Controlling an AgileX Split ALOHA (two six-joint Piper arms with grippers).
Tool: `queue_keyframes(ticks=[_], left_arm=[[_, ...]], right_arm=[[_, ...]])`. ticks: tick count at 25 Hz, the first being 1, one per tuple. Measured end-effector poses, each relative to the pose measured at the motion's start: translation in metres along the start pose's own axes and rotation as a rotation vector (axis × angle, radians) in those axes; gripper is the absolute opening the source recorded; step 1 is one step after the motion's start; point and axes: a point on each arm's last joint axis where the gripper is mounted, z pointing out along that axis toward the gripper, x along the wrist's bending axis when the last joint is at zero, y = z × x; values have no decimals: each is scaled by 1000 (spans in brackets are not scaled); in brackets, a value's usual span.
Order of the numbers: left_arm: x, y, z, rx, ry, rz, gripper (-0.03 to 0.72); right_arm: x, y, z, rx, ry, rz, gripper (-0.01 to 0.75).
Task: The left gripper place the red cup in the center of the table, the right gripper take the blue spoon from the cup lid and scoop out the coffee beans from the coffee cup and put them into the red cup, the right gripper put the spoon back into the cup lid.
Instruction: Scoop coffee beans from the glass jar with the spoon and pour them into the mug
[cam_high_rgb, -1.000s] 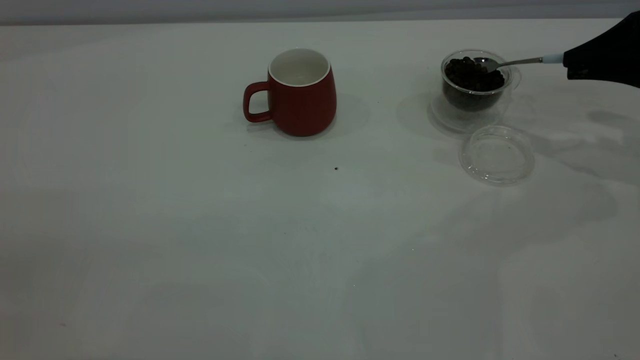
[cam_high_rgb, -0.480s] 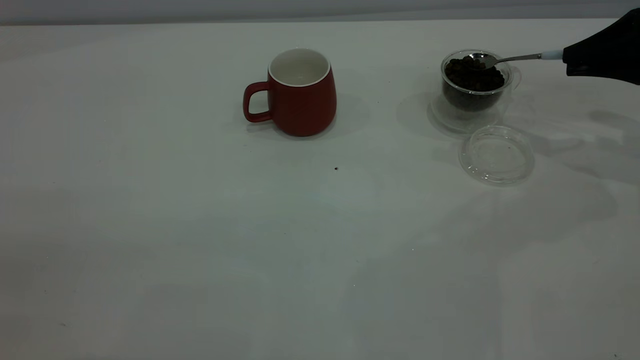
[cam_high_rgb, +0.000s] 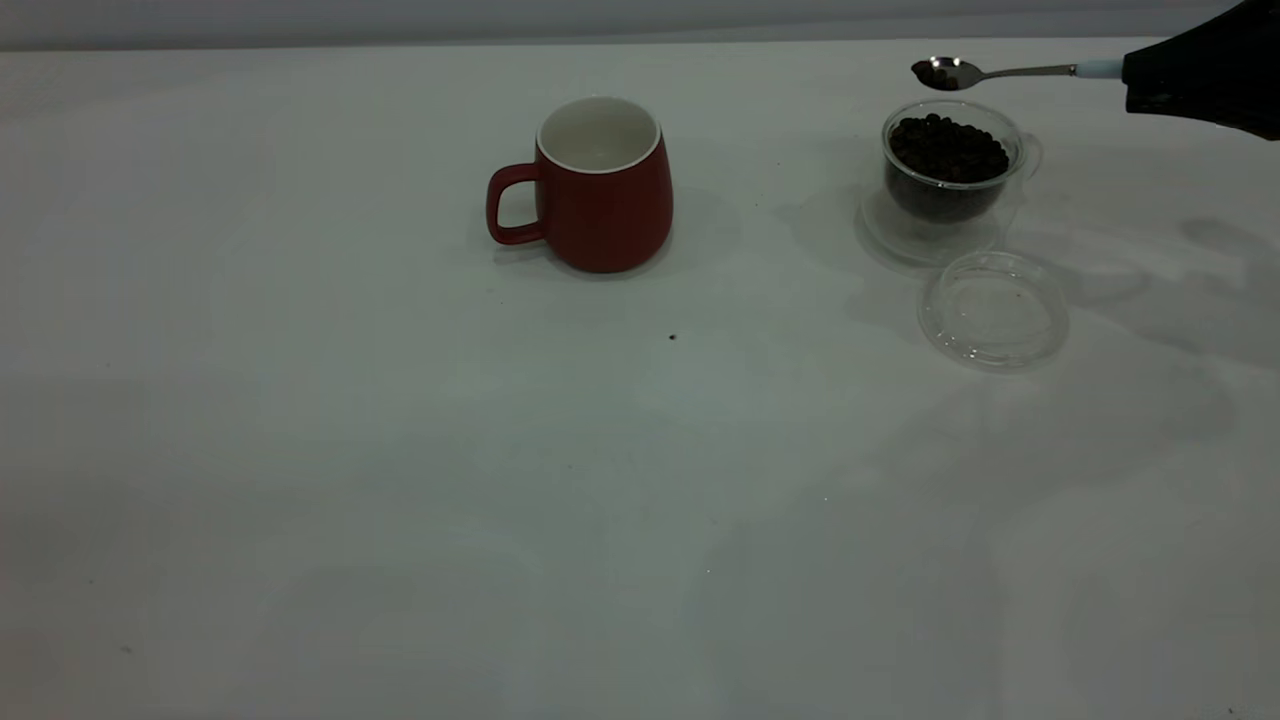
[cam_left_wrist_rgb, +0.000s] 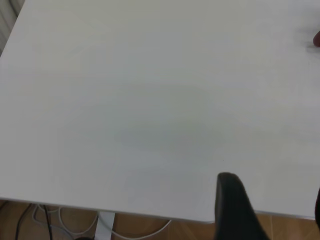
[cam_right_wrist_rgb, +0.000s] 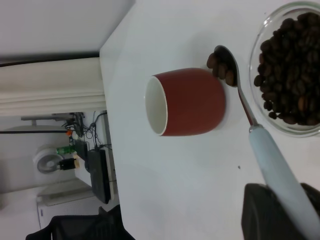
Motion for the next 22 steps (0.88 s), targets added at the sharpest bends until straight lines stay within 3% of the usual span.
queue_keyframes(ticks=[8, 22], left_arm=[[0, 0, 0, 0, 0, 0, 445], [0, 0, 0, 0, 0, 0, 445]], right_arm=[[3, -1, 6, 7, 6, 12, 110], [33, -19, 58, 101, 46, -31, 110]])
